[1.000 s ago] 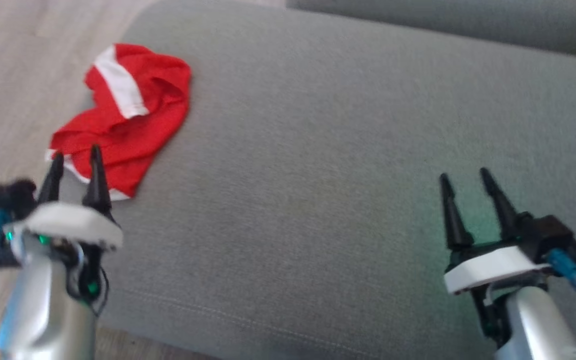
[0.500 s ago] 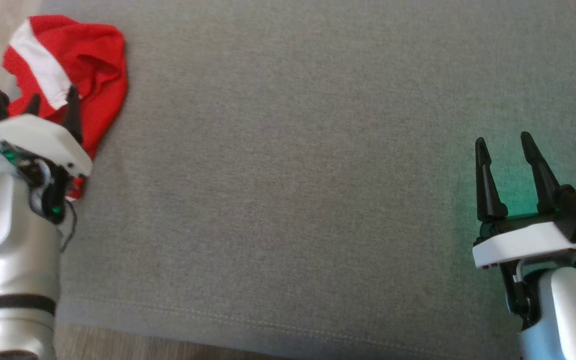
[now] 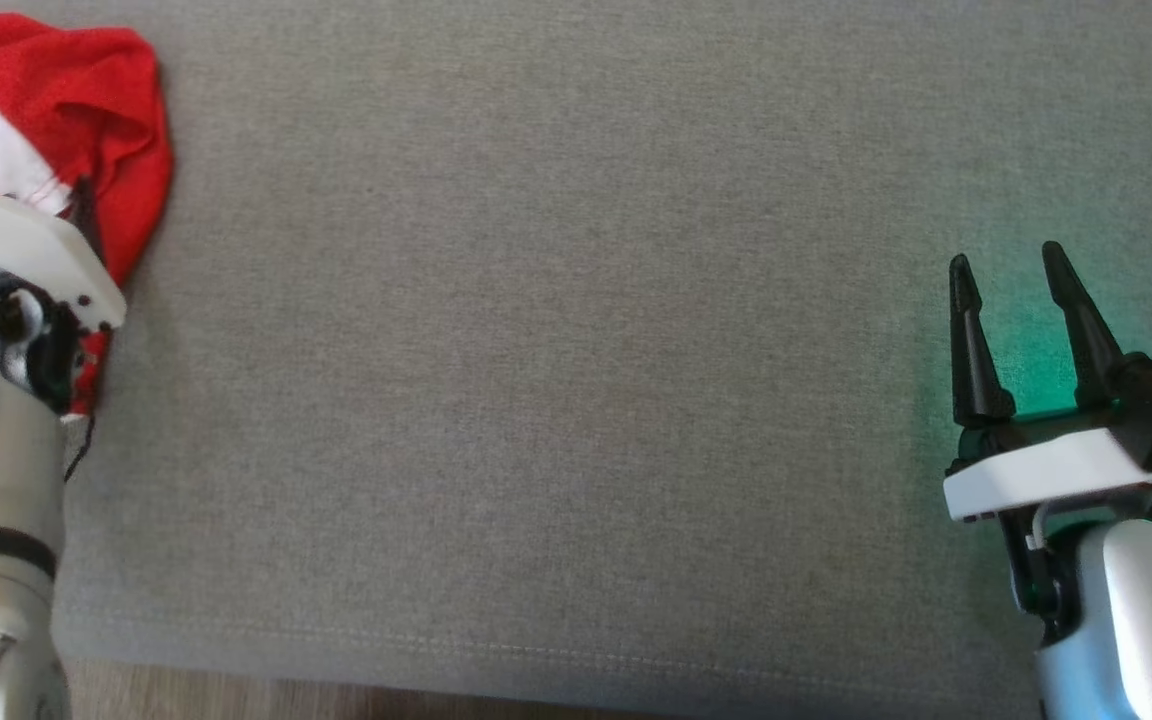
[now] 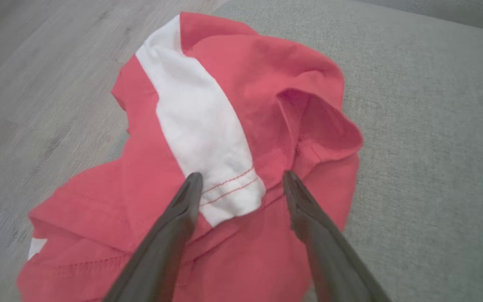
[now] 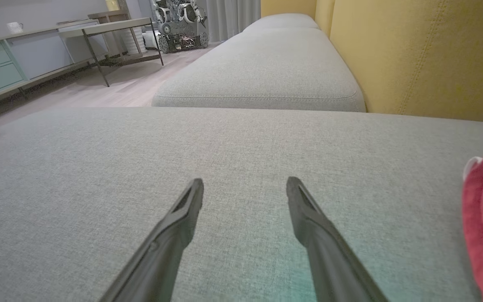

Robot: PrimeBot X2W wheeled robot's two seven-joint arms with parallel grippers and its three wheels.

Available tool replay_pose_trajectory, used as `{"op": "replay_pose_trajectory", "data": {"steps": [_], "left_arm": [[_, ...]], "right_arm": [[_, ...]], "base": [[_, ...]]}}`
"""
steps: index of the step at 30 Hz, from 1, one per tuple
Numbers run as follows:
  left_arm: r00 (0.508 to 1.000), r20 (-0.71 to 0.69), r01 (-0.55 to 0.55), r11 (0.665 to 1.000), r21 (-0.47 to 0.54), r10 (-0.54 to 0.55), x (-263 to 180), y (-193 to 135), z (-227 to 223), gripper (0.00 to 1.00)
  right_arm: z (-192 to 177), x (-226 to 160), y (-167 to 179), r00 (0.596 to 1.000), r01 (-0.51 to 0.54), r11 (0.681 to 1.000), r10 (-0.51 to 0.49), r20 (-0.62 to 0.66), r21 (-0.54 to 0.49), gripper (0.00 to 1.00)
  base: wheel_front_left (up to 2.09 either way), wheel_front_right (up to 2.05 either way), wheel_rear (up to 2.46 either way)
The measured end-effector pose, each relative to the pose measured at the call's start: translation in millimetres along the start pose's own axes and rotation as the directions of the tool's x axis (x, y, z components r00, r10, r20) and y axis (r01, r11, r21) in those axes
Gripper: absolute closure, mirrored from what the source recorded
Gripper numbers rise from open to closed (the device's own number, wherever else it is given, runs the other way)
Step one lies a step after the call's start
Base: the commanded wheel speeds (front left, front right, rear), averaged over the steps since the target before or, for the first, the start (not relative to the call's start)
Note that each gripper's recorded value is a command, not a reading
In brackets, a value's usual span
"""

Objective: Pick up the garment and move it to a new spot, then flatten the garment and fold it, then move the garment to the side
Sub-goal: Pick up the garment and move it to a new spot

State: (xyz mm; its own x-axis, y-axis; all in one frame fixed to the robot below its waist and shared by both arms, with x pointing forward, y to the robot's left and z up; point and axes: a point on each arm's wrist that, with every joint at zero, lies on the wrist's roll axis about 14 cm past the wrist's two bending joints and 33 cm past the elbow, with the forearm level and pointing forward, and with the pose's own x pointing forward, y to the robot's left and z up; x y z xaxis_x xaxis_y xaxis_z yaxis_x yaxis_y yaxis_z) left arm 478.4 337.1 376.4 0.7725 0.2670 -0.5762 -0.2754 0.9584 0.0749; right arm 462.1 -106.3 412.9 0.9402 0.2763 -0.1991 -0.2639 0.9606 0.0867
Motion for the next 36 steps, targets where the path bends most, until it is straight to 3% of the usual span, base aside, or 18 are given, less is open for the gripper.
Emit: {"op": "replay_pose_trajectory", "data": {"steps": [2, 3, 4, 5, 13, 22, 29, 36], "left_arm": [[1.000, -0.020, -0.003, 1.000, 0.001, 0.003, 3, 0, -2, 0.00], [0.999, -0.036, -0.005, 1.000, 0.000, 0.005, 5, -1, -4, 0.24], [0.999, -0.049, -0.006, 1.000, -0.001, 0.006, 6, -2, -6, 0.76], [0.998, -0.057, -0.006, 1.000, -0.001, 0.006, 6, -3, -7, 1.00], [1.000, -0.022, 0.001, 1.000, -0.014, -0.001, 1, -3, 0, 1.00], [0.967, 0.243, 0.093, 0.994, -0.062, -0.075, -22, -20, 61, 1.00], [0.868, 0.456, 0.247, 0.968, -0.049, -0.198, -56, -72, 122, 1.00], [0.707, 0.604, 0.446, 0.895, 0.023, -0.368, -115, -141, 167, 1.00]], "right_arm": [[-2, -1, -3, 1.000, 0.007, 1.000, -0.007, -0.005, -0.004, 0.00], [-2, -1, -4, 1.000, 0.010, 1.000, -0.010, -0.006, -0.005, 0.00], [-2, -2, -5, 1.000, 0.014, 1.000, -0.014, -0.007, -0.005, 0.00], [-2, -2, -6, 1.000, 0.016, 1.000, -0.016, -0.007, -0.006, 0.00], [6, -5, -10, 0.999, 0.032, 0.999, -0.032, 0.018, -0.009, 0.00], [29, -16, -7, 0.996, 0.036, 0.999, -0.036, 0.086, 0.001, 0.00], [46, -33, -9, 0.988, 0.058, 0.998, -0.060, 0.140, 0.024, 0.00], [56, -55, -13, 0.980, 0.080, 0.995, -0.089, 0.179, 0.055, 0.00]], "base": [[0.00, 0.00, 0.00], [0.00, 0.00, 0.00], [0.00, 0.00, 0.00], [0.00, 0.00, 0.00], [0.00, 0.00, 0.00], [0.00, 0.00, 0.00], [0.00, 0.00, 0.00], [0.00, 0.00, 0.00]]}}
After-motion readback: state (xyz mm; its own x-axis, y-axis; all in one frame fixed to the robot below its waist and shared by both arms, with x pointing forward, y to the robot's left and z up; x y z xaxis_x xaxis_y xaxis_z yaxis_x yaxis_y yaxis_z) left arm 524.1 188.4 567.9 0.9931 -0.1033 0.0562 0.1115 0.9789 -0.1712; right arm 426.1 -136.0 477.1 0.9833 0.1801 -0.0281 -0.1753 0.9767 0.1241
